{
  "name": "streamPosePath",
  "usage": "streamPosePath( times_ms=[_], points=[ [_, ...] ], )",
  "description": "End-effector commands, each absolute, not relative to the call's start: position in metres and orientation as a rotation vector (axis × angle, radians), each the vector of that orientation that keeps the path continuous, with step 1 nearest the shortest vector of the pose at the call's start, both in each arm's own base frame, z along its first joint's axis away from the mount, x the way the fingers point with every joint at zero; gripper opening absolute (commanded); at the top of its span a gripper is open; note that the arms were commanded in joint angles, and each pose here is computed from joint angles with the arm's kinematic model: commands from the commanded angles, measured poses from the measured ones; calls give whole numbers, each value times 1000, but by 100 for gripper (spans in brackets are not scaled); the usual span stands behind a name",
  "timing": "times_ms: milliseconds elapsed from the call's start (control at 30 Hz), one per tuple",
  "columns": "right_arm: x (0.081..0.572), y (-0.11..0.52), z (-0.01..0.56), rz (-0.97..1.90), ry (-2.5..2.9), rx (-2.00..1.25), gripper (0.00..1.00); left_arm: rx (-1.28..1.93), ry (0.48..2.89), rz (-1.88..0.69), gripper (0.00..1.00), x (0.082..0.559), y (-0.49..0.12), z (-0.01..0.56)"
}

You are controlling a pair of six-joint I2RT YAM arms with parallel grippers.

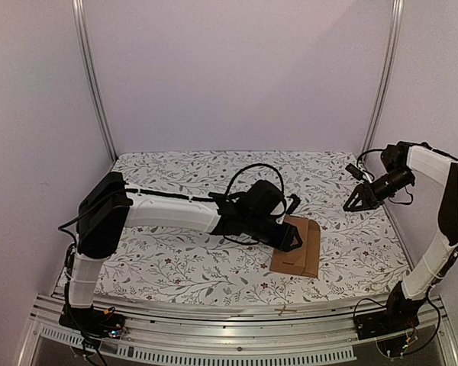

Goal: Fold the paper box

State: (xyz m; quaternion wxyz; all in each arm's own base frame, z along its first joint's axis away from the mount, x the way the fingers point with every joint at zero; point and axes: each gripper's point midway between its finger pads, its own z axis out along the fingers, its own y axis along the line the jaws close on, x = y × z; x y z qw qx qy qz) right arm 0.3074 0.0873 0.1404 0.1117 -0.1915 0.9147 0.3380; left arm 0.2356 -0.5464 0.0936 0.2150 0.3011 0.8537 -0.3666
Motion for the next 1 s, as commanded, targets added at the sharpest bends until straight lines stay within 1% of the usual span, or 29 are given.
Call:
streamPosePath(
  times_ms=[0,133,300,400,467,567,600,767,867,967],
  points=[
    [297,88,137,928,2600,-796,56,905,2345,-908,48,241,-538,101],
    [299,101,127,881,2581,-947,54,942,2360,-854,48,238,-522,92],
    [287,142,109,852,2548,-1231,46,960,2369,-805,48,230,-491,90],
    [283,155,96,759,2525,-1394,40,966,2382,-789,47,220,-469,89],
    [289,156,89,673,2508,-1448,39,976,2394,-793,47,210,-456,86],
    [308,159,95,630,2474,-1442,38,1014,2398,-813,45,193,-442,82],
    [331,165,105,610,2461,-1392,41,1091,2382,-845,44,175,-439,75],
    [374,186,105,706,2497,-1264,46,1230,2330,-933,41,149,-460,69],
    [377,198,88,871,2568,-1222,47,1259,2313,-936,39,149,-473,64],
    [369,205,75,1001,2614,-1205,47,1274,2287,-951,35,152,-484,60]
  ],
)
